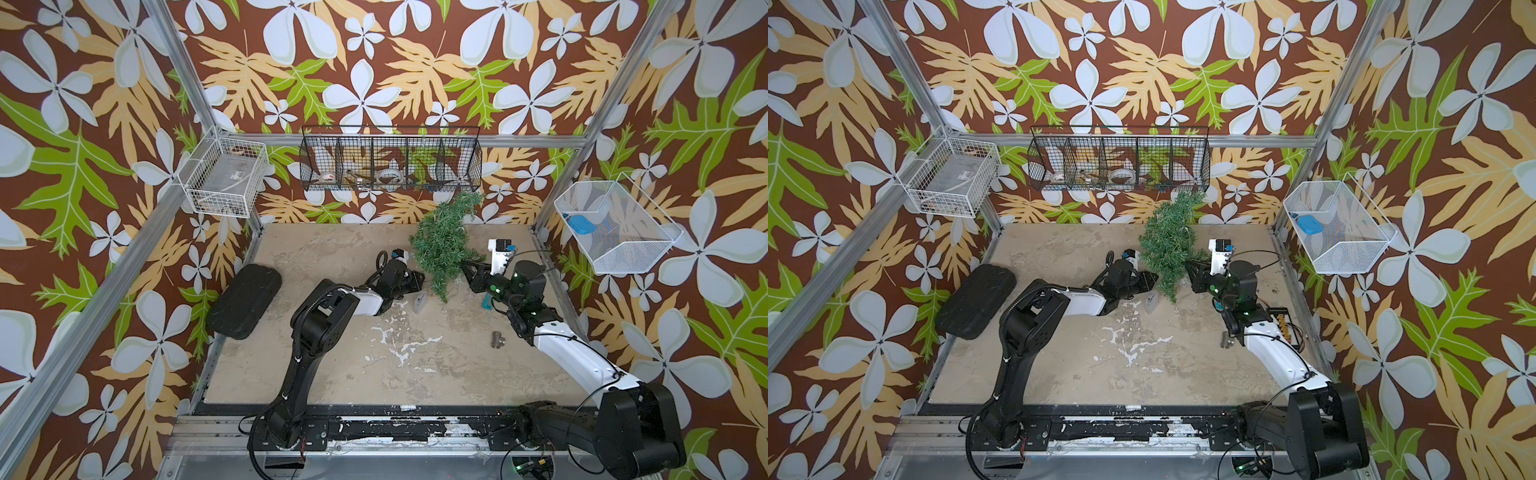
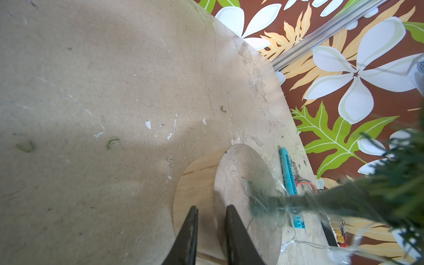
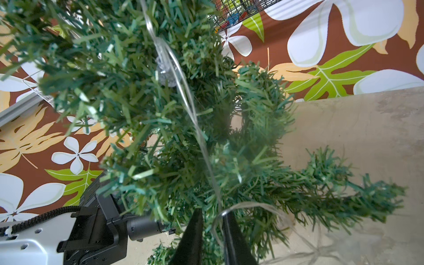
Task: Remove string lights from the small christmas tree
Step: Remove the light string from the Christmas tree.
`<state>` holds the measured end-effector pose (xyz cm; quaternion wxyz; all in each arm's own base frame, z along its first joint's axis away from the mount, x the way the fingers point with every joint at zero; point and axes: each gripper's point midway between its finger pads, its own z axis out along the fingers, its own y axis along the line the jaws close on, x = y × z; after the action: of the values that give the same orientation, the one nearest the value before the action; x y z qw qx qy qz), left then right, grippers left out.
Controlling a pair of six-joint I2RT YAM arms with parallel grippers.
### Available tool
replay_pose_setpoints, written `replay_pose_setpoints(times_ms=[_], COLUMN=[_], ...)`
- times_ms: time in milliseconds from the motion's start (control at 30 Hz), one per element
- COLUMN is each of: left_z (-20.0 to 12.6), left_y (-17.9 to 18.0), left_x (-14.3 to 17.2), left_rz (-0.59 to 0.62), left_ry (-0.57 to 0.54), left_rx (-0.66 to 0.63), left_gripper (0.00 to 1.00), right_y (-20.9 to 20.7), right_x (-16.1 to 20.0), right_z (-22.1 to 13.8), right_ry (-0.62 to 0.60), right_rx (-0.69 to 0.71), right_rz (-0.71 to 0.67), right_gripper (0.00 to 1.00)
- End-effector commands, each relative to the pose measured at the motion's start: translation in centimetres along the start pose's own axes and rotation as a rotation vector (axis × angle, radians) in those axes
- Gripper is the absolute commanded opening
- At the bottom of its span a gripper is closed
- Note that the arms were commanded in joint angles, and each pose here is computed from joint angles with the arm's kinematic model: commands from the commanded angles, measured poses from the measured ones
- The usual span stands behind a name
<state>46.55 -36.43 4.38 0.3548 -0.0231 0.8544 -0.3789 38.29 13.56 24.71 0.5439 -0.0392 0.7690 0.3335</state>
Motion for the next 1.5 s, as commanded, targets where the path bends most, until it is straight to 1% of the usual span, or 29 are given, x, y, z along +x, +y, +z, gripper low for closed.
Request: replay_pose_setpoints(times_ms=[0,67,100,167,233,333,467,533,667,867,933,1033,1167,1367,1467], left_z=[-2.2,-2.2,-2.2,-2.2,-2.2,-2.2,-2.3,-2.3,-2.4,-2.6,-2.6,-2.6,-2.5,-2.3,-2.3], left_y=[9.9,9.8,9.8,9.9,9.9,10.0,10.3,10.6,10.7,10.9,10.9,10.8,10.8,10.7,10.7], left_x=[7.8,7.8,7.8,7.8,7.8,7.6,7.4,7.3,7.2,7.2,7.3,7.3,7.3,7.2,7.2], left_rz=[-0.028,-0.028,-0.028,-0.029,-0.03,-0.032,-0.037,-0.038,-0.04,-0.026,-0.024,-0.019,-0.011,-0.002,-0.001], left_ry=[0.274,0.275,0.275,0.274,0.274,0.272,0.269,0.269,0.272,0.284,0.286,0.289,0.293,0.297,0.298], left_rx=[-0.385,-0.384,-0.384,-0.387,-0.387,-0.389,-0.395,-0.4,-0.401,-0.408,-0.408,-0.405,-0.403,-0.401,-0.402], left_gripper=[0.23,0.23,0.23,0.23,0.23,0.23,0.23,0.23,0.23,0.22,0.22,0.22,0.21,0.21,0.21], right_y=[0.1,0.1,0.1,0.2,-0.1,-0.8,-2.8,-3.5,-4.7,-6.7,-6.9,-6.6,-5.8,-2.5,-0.9], right_x=[-1.0,-0.9,-0.9,-0.8,-0.8,-1.2,-2.1,-3.1,-6.0,-11.2,-13.3,-16.6,-20.2,-25.3,-27.2], right_z=[0.5,0.9,1.0,1.1,0.9,-0.1,-2.2,-3.2,-4.0,-3.9,-3.7,-2.8,-0.5,3.3,5.0], right_ry=[-0.035,-0.026,-0.024,-0.022,-0.021,-0.023,-0.031,-0.051,-0.105,-0.165,-0.192,-0.228,-0.265,-0.301,-0.302], right_rx=[-0.007,-0.012,-0.011,-0.001,0.031,0.109,0.284,0.35,0.417,0.538,0.554,0.557,0.503,0.317,0.248], right_rz=[-0.026,-0.024,-0.025,-0.028,-0.032,-0.045,-0.084,-0.1,-0.086,-0.078,-0.079,-0.095,-0.104,-0.109,-0.125], right_gripper=[0.2,0.2,0.18,0.07,0.0,0.0,0.0,0.0,0.0,0.0,0.0,0.0,0.0,0.0,0.0])
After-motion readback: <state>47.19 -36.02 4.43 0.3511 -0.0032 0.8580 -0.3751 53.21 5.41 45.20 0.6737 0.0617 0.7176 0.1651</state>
